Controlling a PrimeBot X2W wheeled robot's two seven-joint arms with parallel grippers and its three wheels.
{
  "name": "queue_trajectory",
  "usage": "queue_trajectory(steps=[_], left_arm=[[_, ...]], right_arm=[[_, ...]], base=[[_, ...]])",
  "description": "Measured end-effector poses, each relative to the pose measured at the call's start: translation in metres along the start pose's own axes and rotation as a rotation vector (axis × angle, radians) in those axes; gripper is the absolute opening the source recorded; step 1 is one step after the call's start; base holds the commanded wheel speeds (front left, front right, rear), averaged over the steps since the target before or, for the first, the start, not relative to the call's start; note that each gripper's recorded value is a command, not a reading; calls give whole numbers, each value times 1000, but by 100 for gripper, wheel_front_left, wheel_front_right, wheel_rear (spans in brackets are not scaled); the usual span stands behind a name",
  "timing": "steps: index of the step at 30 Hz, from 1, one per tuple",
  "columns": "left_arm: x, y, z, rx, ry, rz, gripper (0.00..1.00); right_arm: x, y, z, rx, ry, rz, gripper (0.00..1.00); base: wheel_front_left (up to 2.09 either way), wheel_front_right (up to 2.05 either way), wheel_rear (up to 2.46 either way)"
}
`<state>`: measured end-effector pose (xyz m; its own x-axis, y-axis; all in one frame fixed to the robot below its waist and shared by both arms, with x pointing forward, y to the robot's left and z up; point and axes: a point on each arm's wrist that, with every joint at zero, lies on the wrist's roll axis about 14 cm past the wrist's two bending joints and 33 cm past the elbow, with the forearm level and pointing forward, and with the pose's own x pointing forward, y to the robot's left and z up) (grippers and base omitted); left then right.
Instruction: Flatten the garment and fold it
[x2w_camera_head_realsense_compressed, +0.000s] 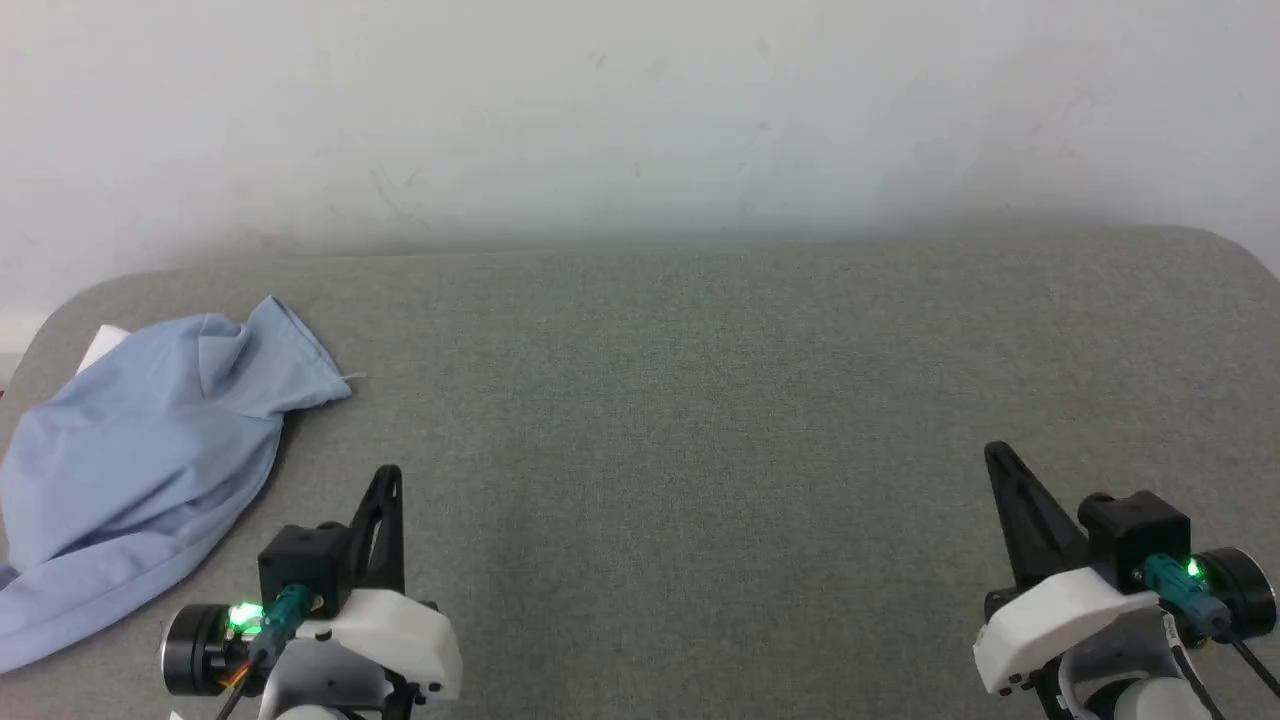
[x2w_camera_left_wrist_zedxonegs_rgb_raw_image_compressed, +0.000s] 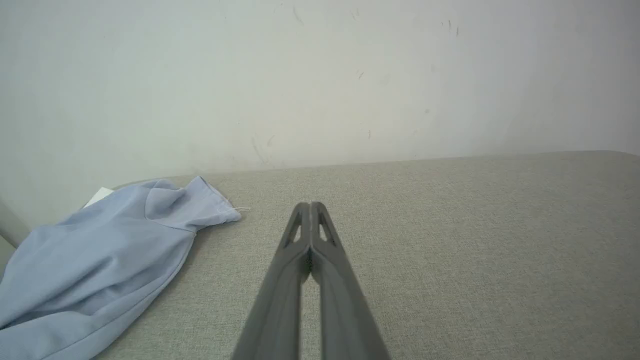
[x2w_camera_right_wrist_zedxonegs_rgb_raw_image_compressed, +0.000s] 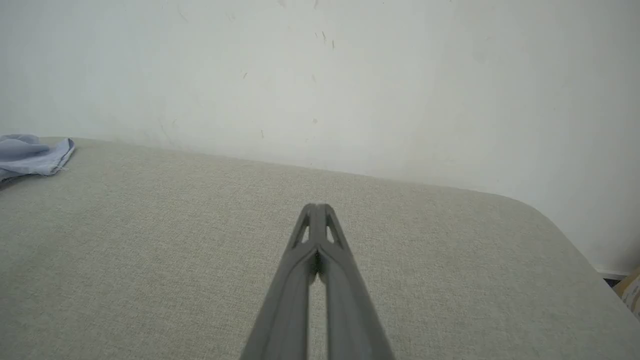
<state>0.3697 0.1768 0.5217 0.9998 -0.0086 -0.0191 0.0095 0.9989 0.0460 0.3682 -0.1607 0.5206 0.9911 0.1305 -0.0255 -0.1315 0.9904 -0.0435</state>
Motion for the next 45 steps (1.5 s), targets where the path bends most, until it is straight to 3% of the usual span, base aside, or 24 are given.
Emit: queue_trajectory(steps=[29,30,45], left_arm=[[0,0,0,0,1,-1,0],[0,0,0,0,1,-1,100],[0,-5,-2,-10,-6,-14,100]], right_arm=[[0,0,-1,0,2,0,0],[0,0,-1,0,3,0,100],[-1,-3,-1,6,-8,-7,100]], base=[[0,0,0],[0,0,0],[0,0,0]])
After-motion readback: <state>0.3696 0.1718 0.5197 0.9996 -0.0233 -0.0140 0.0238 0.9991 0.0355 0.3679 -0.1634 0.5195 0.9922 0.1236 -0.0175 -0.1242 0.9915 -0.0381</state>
